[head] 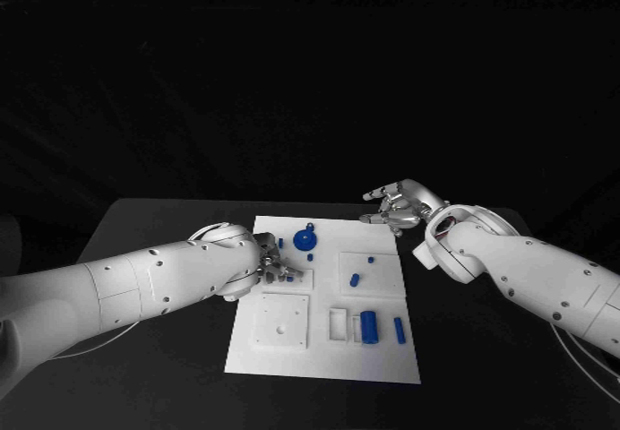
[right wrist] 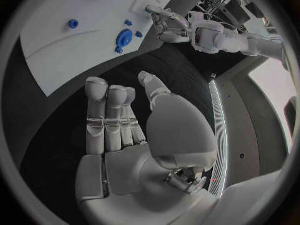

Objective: Assemble the parts on the task board

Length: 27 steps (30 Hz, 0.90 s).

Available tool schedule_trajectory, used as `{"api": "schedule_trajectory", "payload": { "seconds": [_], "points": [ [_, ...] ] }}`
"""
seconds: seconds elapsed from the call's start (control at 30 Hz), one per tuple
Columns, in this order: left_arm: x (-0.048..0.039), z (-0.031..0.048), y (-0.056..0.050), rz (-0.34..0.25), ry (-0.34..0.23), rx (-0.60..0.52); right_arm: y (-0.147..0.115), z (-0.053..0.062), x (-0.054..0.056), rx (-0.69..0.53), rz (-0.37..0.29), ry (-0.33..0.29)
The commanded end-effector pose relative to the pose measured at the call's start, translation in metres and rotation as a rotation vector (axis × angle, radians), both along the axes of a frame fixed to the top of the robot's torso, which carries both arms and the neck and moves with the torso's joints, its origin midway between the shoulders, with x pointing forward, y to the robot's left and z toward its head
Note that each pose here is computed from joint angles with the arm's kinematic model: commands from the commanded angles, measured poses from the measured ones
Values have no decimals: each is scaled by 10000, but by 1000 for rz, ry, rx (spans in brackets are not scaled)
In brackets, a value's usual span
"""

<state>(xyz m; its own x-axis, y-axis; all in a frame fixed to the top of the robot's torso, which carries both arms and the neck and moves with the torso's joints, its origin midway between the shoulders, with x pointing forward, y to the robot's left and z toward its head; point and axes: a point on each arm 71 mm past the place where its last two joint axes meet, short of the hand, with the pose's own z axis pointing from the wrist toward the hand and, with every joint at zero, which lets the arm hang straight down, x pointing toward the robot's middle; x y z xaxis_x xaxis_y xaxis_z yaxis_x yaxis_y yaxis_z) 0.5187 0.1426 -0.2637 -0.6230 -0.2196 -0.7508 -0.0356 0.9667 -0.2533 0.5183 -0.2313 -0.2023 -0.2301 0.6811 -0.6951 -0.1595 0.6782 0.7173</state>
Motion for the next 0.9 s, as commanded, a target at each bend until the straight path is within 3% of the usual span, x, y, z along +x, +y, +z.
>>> {"api": "schedule_trajectory", "payload": {
  "seconds": [0.03,0.2,0.43,0.67,0.9],
  "points": [
    [7,10,-3,-2,-13,-19,12,-4,-4,5,15,3],
    [0,34,47,7,-7,-48,-3,-10,-4,5,12,3],
    [63,287,69,50,10,-176,-48,-19,5,4,0,1],
    [265,643,184,82,-8,-249,-73,-26,14,5,-7,0],
    [476,801,308,108,-22,-233,-72,-28,19,6,-9,0]
  ]
}}
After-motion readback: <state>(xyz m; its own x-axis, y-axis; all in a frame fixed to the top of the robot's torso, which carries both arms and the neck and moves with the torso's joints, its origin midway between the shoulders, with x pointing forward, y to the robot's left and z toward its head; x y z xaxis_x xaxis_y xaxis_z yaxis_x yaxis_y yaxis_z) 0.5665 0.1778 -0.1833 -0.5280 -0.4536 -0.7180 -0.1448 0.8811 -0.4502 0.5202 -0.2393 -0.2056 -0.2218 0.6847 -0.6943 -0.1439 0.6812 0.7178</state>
